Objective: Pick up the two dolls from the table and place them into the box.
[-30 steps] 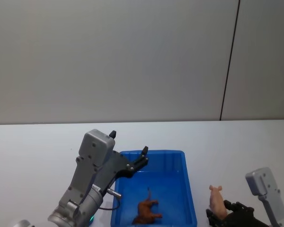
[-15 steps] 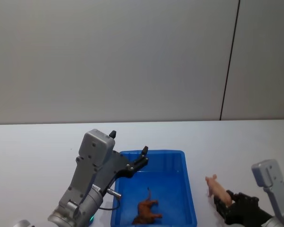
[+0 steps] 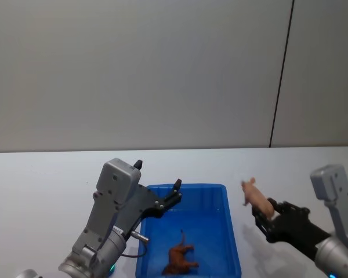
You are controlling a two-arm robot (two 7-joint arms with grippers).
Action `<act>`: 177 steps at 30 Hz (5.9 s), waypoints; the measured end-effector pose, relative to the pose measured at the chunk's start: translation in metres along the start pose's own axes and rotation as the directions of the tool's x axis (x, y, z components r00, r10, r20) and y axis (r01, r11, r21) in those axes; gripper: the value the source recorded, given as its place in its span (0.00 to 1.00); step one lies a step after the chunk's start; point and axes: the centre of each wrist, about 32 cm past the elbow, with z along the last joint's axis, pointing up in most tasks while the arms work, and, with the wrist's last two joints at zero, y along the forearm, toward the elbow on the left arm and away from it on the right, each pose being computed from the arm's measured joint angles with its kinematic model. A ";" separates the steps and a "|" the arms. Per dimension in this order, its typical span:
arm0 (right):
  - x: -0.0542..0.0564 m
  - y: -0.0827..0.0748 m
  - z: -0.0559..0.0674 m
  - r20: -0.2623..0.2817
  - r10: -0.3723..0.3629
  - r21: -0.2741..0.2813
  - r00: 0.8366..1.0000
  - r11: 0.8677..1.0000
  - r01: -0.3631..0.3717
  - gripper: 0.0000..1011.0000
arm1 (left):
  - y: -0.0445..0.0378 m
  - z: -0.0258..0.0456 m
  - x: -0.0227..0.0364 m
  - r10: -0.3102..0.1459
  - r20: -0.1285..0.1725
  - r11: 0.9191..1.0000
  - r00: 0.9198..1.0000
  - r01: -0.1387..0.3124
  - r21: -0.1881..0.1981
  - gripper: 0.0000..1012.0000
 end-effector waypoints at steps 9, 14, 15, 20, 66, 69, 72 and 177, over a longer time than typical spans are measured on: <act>-0.008 0.013 0.022 -0.008 0.098 0.035 0.995 0.995 -0.098 0.37 | 0.0000 0.0000 0.0000 0.000 0.000 1.000 1.000 0.000 0.000 0.99; -0.016 0.022 0.030 -0.016 0.150 0.033 0.989 0.988 -0.149 0.37 | 0.0000 0.0000 0.0000 0.000 0.000 1.000 1.000 0.000 0.000 0.99; -0.018 0.024 0.030 -0.018 0.162 0.028 0.987 0.987 -0.161 0.37 | 0.0000 0.0000 0.0000 0.000 0.000 1.000 1.000 0.000 0.000 0.99; -0.024 0.030 0.030 -0.020 0.189 0.013 0.982 0.982 -0.188 0.45 | 0.0000 0.0000 0.0000 0.000 0.000 1.000 1.000 0.000 0.000 0.99; 0.019 -0.020 -0.006 -0.002 0.052 0.017 0.999 0.999 -0.052 0.99 | 0.0061 0.0004 -0.0001 0.028 0.007 0.999 1.000 -0.028 0.024 0.99; 0.020 -0.022 -0.007 -0.002 0.047 0.017 0.999 0.999 -0.047 0.99 | 0.0115 0.0005 -0.0004 0.050 0.012 0.998 0.999 -0.051 0.045 0.99; 0.021 -0.023 -0.007 -0.001 0.043 0.018 0.999 0.999 -0.043 0.99 | 0.0191 0.0002 0.0000 0.075 0.016 0.995 0.997 -0.076 0.071 0.99; 0.025 -0.027 -0.009 0.002 0.031 0.019 1.000 0.999 -0.031 0.99 | -0.0124 -0.0337 0.0307 -0.111 0.037 0.993 0.993 0.109 0.050 0.72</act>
